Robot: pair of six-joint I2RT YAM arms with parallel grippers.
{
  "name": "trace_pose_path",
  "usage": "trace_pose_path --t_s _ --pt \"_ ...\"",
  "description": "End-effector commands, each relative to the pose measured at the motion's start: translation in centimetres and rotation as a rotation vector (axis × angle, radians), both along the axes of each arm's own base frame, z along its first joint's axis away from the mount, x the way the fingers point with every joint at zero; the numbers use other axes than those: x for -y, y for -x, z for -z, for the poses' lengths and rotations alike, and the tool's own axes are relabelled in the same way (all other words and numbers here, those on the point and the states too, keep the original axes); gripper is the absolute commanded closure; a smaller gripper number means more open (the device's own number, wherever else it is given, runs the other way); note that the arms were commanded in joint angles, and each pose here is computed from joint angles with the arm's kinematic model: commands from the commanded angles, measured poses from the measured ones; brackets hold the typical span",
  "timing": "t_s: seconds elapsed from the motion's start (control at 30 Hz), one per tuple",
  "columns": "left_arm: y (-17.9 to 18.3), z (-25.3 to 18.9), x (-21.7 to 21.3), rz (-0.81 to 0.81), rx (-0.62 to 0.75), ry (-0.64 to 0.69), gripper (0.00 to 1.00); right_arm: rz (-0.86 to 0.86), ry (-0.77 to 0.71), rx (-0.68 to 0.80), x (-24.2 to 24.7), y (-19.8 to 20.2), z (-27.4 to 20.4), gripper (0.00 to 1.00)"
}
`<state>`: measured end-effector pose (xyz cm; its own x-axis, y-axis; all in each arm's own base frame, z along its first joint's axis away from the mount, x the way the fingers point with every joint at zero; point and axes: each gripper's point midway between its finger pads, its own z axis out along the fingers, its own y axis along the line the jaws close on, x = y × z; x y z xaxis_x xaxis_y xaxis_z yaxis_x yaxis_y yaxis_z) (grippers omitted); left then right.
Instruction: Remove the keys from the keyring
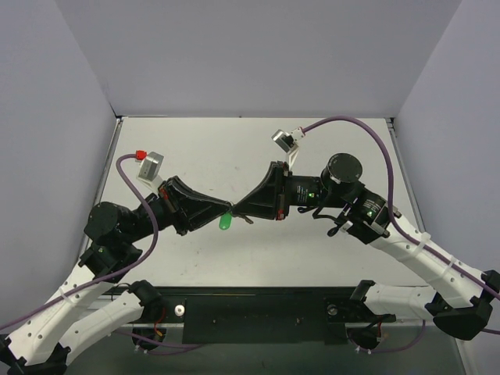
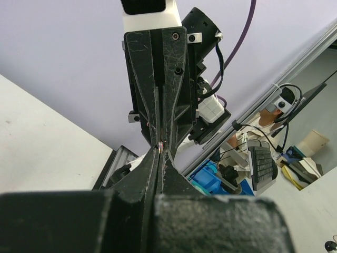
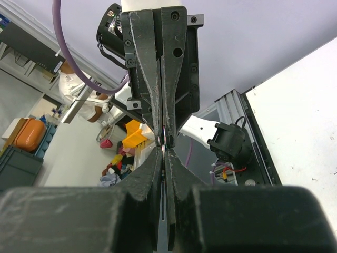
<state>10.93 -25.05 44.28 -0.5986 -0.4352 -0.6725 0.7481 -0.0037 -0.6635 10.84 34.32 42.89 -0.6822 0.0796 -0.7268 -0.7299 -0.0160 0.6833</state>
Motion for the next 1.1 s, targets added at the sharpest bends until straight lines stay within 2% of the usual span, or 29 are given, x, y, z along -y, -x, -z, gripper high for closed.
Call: trace_pose_path --t_s 0.0,0.23,0.4,0.7,1.07 --pt "1.4 -1.8 -0.1 0.03 0.08 0.018 1.0 -0.006 -0.072 0.074 -0.1 0.4 -2.8 1.0" --pt "1.7 -1.6 0.0 0.04 0.097 -0.054 1.0 -0.011 -0.022 0.074 0.0 0.5 -1.8 1.0" --pt "1.9 0.4 0.5 0.083 0.08 -0.207 1.0 -0.025 0.029 0.081 0.1 0.7 -1.1 1.0" --pt "3.7 2.0 0.2 0.197 0.134 -0.386 1.0 -0.06 0.09 0.079 0.2 1.2 -0.2 1.0" --pt "4.5 2.0 0.8 0.313 0.164 -0.445 1.0 -0.08 0.122 0.079 0.1 1.7 0.4 1.0"
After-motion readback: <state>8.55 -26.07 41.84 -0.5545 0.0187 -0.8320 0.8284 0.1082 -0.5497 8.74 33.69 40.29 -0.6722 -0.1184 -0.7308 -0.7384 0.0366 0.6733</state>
